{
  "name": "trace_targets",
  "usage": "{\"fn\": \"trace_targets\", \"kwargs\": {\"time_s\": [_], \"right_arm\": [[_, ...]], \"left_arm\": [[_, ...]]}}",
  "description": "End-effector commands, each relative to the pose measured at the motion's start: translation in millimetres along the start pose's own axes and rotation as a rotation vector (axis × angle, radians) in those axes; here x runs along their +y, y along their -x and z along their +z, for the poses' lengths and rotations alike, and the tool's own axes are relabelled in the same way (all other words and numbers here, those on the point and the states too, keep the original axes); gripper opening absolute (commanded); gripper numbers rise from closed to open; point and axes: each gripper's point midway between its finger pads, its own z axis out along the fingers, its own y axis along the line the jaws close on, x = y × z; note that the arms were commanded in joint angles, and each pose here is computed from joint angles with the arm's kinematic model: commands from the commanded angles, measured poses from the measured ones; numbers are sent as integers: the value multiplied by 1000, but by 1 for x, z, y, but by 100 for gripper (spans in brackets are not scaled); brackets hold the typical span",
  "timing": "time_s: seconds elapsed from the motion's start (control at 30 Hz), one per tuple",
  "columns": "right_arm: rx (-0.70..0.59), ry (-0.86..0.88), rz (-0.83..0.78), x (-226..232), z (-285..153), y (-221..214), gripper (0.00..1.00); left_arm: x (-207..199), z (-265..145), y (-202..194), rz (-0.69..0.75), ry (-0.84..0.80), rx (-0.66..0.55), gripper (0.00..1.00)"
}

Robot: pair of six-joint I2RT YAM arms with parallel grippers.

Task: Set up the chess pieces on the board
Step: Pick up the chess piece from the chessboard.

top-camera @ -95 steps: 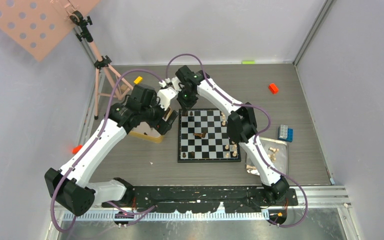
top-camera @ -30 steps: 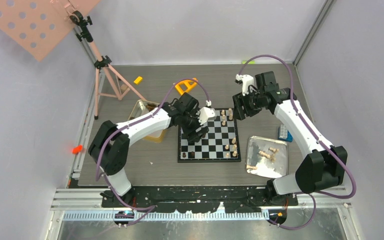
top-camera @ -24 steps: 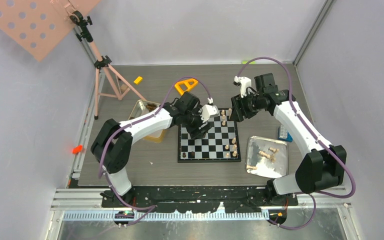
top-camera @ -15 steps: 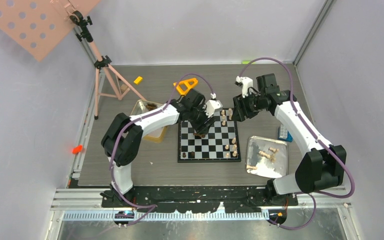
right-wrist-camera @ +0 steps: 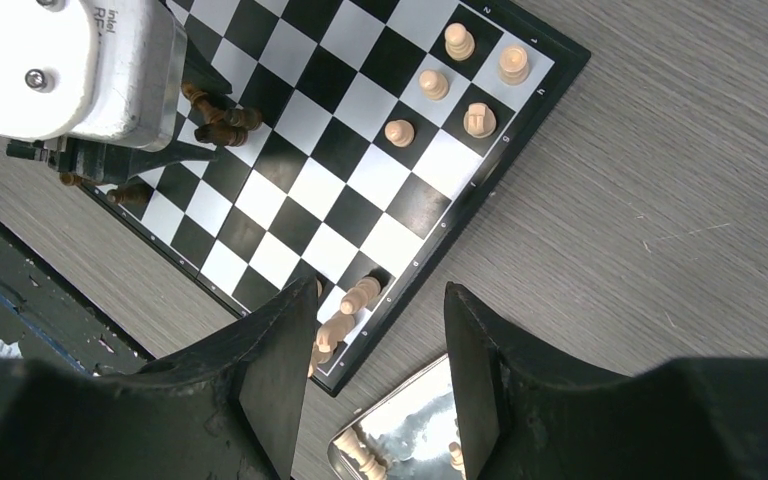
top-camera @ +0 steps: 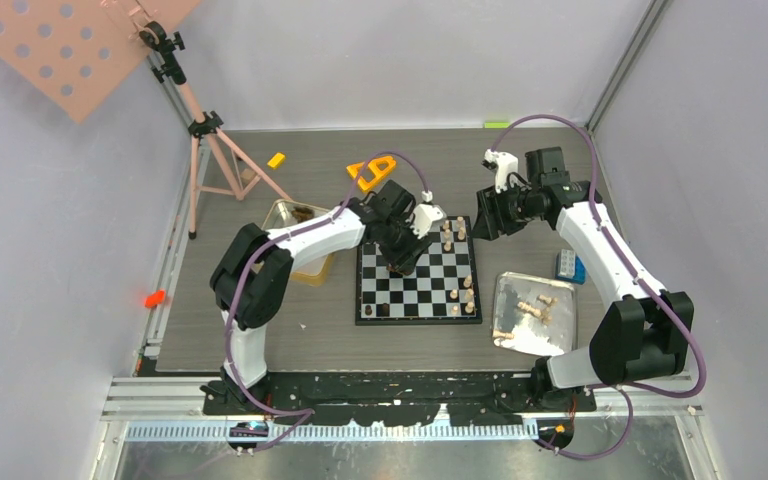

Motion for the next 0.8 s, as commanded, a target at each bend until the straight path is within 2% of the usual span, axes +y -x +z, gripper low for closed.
{"fn": "trace_targets", "kwargs": {"time_s": [0.0,0.17,0.4,0.77], "right_arm": [[-63,-1,-39,1,-8,13,55],[-58,-4,-34,-1,-7,11,55],[-58,-4,-30,-2,-7,11,54],[-54,28,-30,2,-6,10,54]], "left_arm": [[-9,-9,10,-3,-2,-8,46],[-12,-5,7,-7,-11,9,34],[-17,-24,17,25,-20,-5,0],[-22,-65,-15,209,-10,91,0]]}}
